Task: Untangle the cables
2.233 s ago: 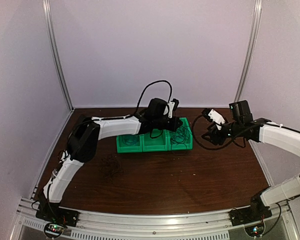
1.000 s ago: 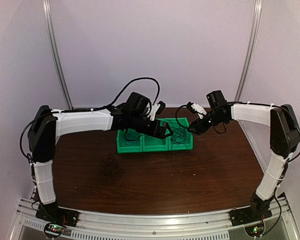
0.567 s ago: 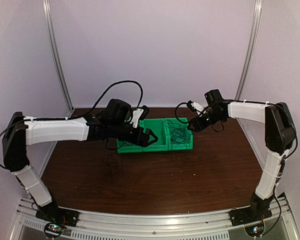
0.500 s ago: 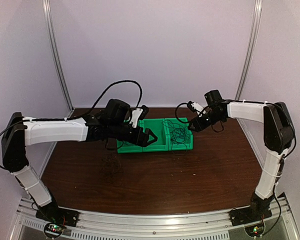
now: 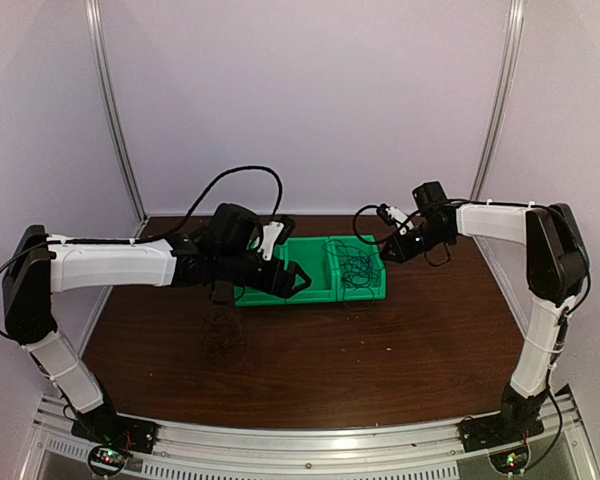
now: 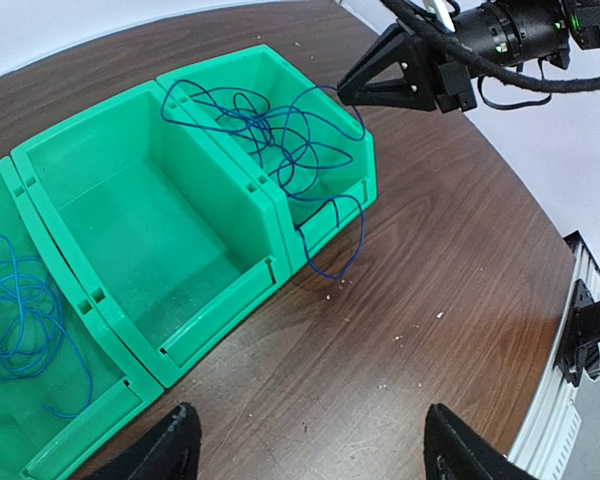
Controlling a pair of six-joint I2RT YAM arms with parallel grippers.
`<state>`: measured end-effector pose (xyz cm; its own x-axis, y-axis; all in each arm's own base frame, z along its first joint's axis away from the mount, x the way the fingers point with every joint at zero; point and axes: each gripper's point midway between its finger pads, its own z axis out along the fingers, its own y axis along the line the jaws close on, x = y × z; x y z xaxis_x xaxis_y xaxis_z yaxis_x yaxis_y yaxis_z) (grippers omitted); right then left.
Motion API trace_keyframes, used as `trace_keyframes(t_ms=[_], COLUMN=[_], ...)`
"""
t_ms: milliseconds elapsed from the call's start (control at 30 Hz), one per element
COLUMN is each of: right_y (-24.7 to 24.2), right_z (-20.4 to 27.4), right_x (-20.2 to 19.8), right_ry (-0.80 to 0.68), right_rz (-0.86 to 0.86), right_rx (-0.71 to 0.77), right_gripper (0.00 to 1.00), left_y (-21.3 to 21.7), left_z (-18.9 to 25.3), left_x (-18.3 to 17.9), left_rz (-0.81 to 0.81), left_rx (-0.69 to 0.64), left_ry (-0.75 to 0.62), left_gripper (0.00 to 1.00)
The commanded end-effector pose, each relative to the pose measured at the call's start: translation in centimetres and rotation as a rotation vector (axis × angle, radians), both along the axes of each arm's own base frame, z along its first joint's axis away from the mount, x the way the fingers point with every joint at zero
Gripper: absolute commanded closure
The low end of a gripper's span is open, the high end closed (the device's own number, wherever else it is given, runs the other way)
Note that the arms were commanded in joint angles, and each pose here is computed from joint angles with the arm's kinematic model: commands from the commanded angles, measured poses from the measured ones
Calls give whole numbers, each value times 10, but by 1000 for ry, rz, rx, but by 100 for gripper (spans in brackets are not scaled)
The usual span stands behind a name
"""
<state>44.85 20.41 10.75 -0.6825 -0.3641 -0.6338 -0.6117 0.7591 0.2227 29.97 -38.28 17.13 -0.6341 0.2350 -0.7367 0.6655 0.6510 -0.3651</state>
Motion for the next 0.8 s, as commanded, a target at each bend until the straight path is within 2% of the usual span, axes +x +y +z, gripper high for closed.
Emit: trace_keyframes(t_ms=[0,167,367,633,667,733,767], right_y=[7,9,17,46,49,48,46], right_z=[13,16,27,9,12,24,33], right_x=[0,0,3,6,4,-1,-4], right_ry=[0,-3,-35,-8,-13,-58,-93], right_rz=[22,28,58,127,143,172,190], right_rx=[52,62,66,14,11,-6,-17], right_gripper=[90,100,100,100,96,77,71], left_y=[-3,1,7,19,21,26,29], left_z=[14,13,14,17,19,23,25], left_x=[4,4,5,4,4,3,3], left_rz=[-1,12,29,61,66,78,86], left_rx=[-35,-15,4,23,23,26,28], left_ry=[-55,-61,-74,-92,-95,-105,-113], left_gripper=[22,22,22,22,22,22,22])
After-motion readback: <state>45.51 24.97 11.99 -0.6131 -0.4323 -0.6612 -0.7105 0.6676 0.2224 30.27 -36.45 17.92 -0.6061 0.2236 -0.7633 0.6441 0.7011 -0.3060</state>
